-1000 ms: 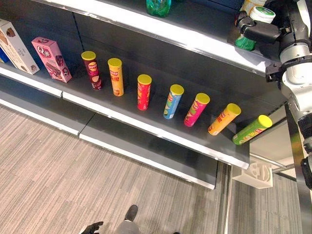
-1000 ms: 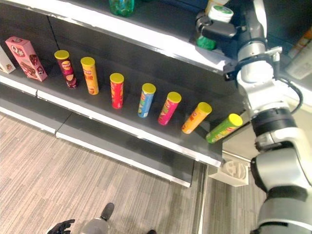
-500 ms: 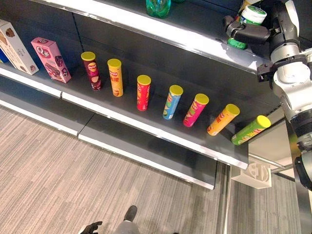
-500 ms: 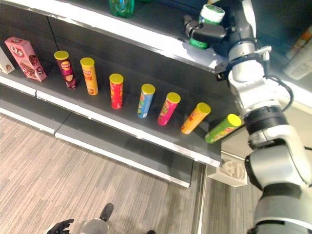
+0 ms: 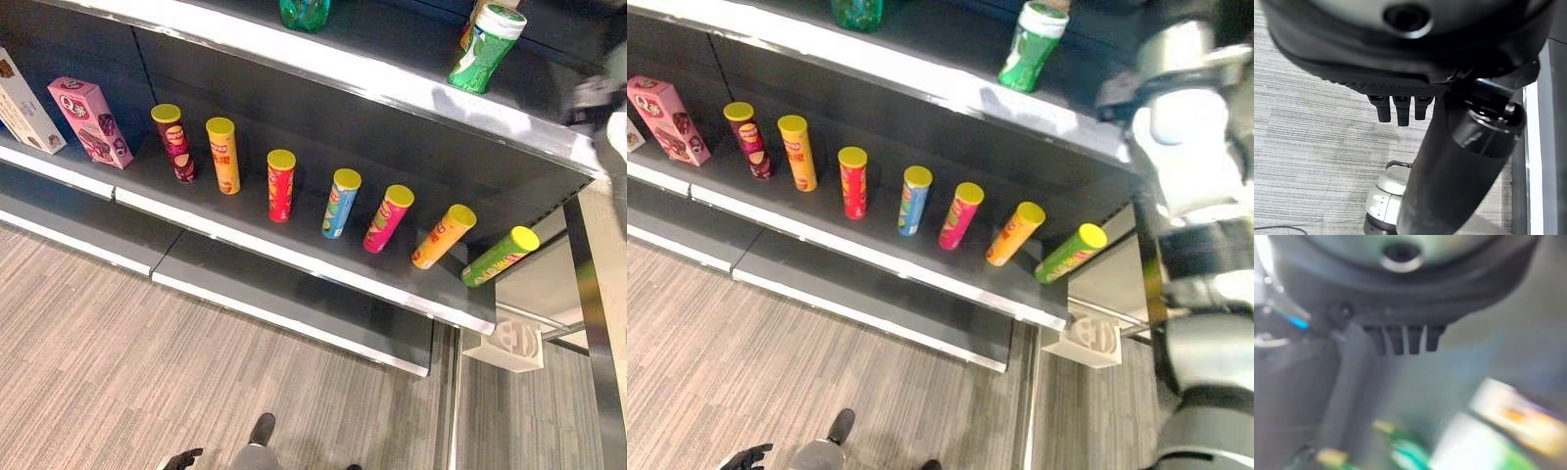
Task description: Put the goods on the table back onto the shelves and tidy them up.
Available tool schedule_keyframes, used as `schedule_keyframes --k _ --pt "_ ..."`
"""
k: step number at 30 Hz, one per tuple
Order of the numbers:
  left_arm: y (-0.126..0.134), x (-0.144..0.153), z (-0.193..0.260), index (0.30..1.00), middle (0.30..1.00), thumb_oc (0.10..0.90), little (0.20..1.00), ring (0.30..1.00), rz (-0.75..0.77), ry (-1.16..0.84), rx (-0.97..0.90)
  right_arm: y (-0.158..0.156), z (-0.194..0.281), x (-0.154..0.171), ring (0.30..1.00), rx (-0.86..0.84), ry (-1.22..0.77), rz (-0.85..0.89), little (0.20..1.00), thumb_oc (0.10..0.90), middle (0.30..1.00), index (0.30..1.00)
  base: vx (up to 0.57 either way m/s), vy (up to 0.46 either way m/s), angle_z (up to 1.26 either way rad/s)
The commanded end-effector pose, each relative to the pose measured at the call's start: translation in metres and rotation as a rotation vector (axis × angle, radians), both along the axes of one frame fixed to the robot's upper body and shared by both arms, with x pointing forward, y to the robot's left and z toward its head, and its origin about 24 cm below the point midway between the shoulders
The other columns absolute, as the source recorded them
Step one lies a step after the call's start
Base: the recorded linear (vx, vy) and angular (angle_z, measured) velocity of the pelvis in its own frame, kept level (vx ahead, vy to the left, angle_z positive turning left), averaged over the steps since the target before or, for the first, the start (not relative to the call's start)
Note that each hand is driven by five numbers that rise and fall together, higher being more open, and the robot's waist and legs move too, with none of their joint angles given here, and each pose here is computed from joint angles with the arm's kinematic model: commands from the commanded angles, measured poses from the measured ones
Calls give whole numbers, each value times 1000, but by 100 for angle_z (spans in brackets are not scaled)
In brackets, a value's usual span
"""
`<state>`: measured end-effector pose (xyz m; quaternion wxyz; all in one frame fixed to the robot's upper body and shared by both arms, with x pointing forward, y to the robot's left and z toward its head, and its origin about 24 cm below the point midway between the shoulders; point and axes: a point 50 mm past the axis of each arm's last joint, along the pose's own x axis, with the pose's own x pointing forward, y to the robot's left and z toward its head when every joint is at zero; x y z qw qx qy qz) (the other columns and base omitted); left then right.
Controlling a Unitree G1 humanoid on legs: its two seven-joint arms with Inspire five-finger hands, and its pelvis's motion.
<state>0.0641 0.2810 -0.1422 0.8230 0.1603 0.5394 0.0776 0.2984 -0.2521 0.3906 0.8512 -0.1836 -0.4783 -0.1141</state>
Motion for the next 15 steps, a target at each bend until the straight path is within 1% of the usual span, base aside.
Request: schedule_keyframes --k 1,2,3,4,5,6,7,8,9,10,11,12,13,15 --pt "8 -5 1 900 900 800 900 900 -37 31 49 -9 29 -47 900 33 -282 31 900 800 900 900 -9 4 -12" --pt "5 -4 0 900 900 800 900 900 -37 26 39 -5 14 -54 900 52 -287 139 900 800 900 900 -15 5 -17" --pt "4 -3 0 900 900 800 900 900 -39 19 31 0 3 -56 900 36 -262 193 900 800 900 900 -37 12 -30" --pt "-2 2 0 900 900 800 900 900 -42 -1 10 8 -22 -54 900 32 -182 314 900 800 900 900 -36 5 -32" --pt "-2 4 0 900 900 800 900 900 -50 -9 2 13 -38 -54 900 1 -112 379 900 800 900 900 -42 -11 -49" --pt "-5 13 4 900 900 800 900 900 -59 -55 -30 17 -70 -56 900 -54 52 484 900 800 900 900 -18 -19 -37" --pt "-3 12 4 900 900 800 900 900 -66 -51 -27 14 -72 -59 900 -49 56 480 900 800 900 900 -26 -32 -44" --pt "-4 17 5 900 900 800 900 900 -70 -68 -37 15 -88 -58 900 -30 125 540 900 800 900 900 -37 -36 -22" --pt "-1 24 9 900 900 800 900 900 -85 -90 -34 15 -127 -62 900 49 248 613 900 800 900 900 -49 -42 -27" --pt "-1 28 11 900 900 800 900 900 -84 -105 -38 20 -147 -62 900 98 308 667 900 800 900 900 -42 -33 -12" --pt "0 37 15 900 900 800 900 900 -92 -148 -47 23 -180 -65 900 107 464 683 900 800 900 900 -17 -13 -24" --pt "0 37 15 900 900 800 900 900 -94 -146 -47 23 -180 -66 900 108 466 682 900 800 900 900 -14 -12 -28" --pt "1 41 19 900 900 800 900 900 -97 -171 -59 24 -199 -69 900 107 567 696 900 800 900 900 -8 -4 -39" --pt "-3 44 20 900 900 800 900 900 -128 -184 -75 27 -235 -75 900 173 728 756 900 800 900 900 6 9 -39"
